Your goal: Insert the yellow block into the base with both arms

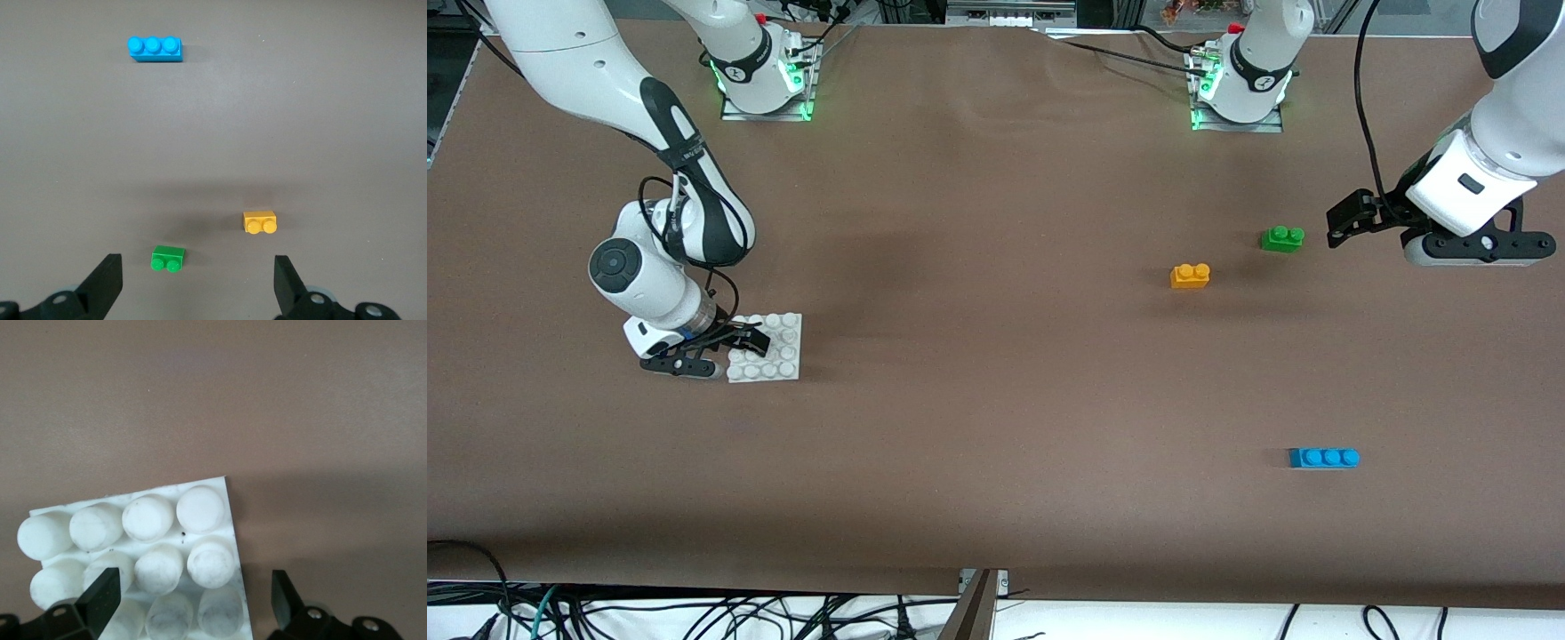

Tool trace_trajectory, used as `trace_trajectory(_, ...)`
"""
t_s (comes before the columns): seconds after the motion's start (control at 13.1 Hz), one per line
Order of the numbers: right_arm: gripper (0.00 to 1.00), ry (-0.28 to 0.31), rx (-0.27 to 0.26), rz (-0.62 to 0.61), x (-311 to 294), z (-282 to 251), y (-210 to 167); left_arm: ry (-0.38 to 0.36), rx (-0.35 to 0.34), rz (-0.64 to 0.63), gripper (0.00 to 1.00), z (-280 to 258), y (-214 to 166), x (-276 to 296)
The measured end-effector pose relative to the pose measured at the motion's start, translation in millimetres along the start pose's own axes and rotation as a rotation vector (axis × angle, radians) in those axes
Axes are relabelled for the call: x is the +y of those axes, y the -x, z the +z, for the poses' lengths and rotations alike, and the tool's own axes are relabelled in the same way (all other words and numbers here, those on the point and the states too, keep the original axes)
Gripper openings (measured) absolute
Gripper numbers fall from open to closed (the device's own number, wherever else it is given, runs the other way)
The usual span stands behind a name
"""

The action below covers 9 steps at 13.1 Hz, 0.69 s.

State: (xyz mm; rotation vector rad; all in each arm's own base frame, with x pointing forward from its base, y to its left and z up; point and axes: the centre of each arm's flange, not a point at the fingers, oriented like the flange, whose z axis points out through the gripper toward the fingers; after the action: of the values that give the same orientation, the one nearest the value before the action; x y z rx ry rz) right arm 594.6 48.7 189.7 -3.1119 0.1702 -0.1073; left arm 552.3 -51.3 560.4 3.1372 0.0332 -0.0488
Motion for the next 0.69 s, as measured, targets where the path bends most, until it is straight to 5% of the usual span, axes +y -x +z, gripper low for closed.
trace_trajectory(0.69,0.89,-0.002,0.004,0.002,-0.1,-1.0,-0.6,0.0,0.0,0.0,1.0,0.0,0.0,0.0)
